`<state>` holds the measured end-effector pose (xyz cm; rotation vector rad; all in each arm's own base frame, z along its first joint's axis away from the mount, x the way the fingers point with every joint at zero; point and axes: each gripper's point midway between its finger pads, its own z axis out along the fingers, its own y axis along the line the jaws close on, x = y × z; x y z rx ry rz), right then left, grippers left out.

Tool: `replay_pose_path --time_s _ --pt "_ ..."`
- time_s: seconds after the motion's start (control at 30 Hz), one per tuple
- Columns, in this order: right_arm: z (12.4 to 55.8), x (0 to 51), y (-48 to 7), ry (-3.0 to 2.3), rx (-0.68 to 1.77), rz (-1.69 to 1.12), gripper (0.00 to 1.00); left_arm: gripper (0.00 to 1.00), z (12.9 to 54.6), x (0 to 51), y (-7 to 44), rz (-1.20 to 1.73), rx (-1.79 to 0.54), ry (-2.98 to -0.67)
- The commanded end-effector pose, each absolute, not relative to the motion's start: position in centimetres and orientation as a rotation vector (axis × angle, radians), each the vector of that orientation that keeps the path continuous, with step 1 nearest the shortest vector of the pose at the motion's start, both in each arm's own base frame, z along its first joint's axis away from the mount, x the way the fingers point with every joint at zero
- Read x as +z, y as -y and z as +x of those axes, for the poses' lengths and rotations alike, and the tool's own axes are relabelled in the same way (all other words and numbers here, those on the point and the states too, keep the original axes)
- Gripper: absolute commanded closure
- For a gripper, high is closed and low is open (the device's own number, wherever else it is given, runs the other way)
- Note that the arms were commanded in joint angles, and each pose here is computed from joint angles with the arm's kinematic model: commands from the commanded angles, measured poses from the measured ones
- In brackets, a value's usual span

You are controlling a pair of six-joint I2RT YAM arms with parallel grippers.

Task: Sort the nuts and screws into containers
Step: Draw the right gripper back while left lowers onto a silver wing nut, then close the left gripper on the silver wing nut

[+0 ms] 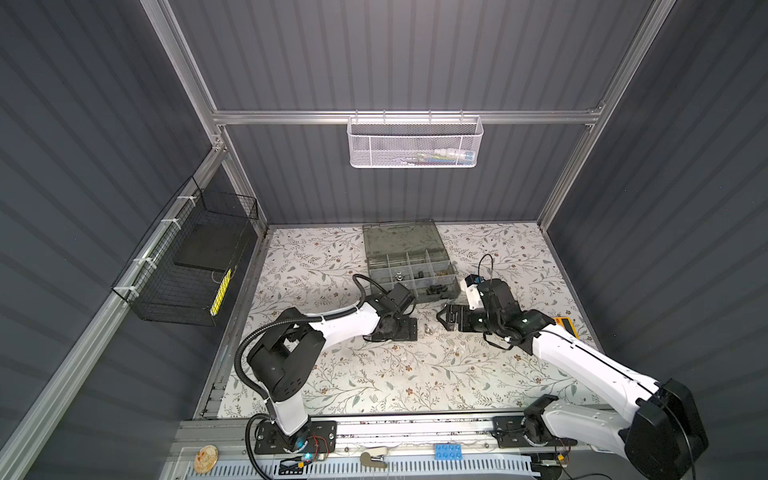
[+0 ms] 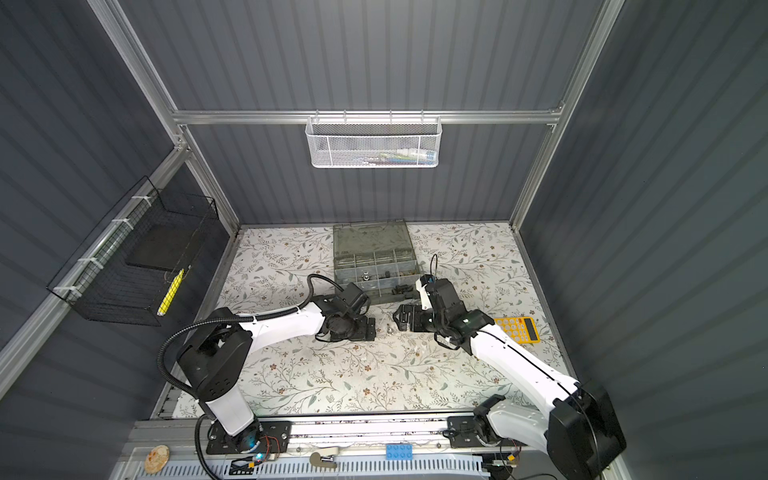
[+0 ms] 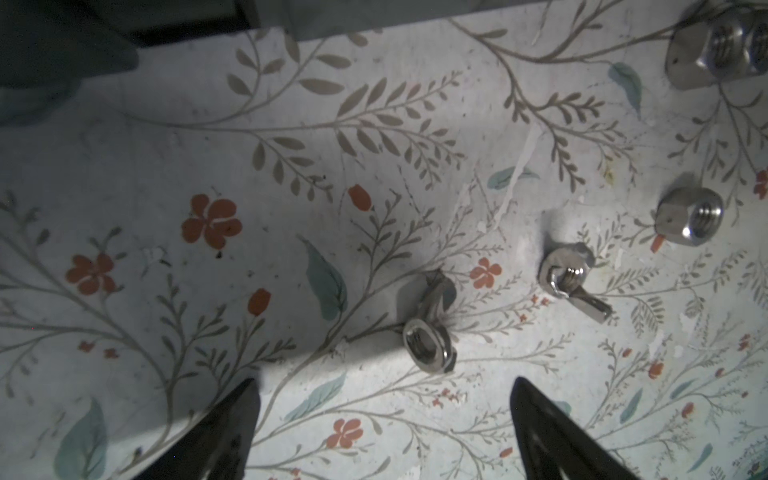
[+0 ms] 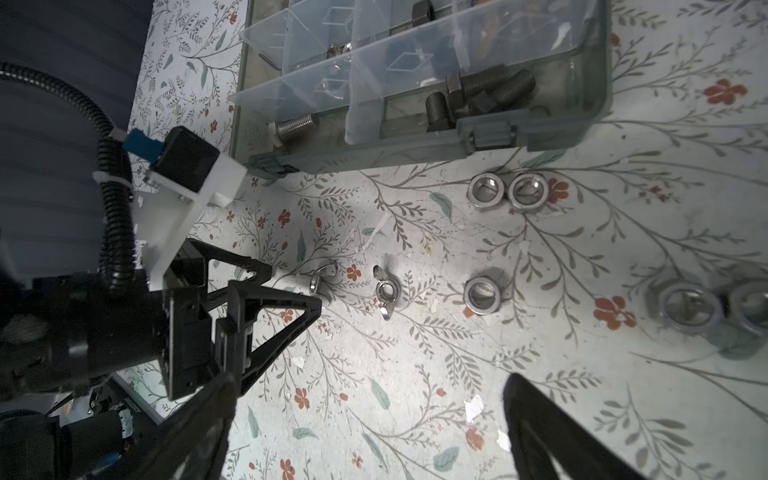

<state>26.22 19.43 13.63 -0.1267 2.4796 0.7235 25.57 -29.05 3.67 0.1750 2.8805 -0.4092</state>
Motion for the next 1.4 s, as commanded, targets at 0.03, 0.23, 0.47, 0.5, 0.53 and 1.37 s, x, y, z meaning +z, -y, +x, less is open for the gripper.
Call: replay_pose_path --time_s 0.03,0.23,0.47,0.5,0.53,1.37 --pt "24.6 13.5 -19.2 -2.49 0.745 -0.188 0.01 0.15 26.5 3.6 29.6 0.132 -0.324 -2.864" --pt "23.6 13.1 -19.0 -2.479 0.772 -0.191 0.01 0.29 27.0 3.5 29.7 0.12 -0.286 -2.849" --pt "23.5 12.8 -19.1 -2.488 0.78 -0.203 0.01 0.39 27.2 3.6 29.8 0.129 -0.268 -2.833" --pt "23.5 12.8 -19.1 -2.483 0.778 -0.205 0.01 0.41 27.1 3.5 30.0 0.136 -0.264 -2.836" --pt "23.6 12.8 -19.1 -2.484 0.775 -0.201 0.01 0.43 27.0 3.4 30.1 0.145 -0.261 -2.838" --pt "24.0 12.5 -18.4 -2.503 0.707 -0.199 0.01 0.79 25.5 1.7 29.4 0.262 -0.116 -2.902"
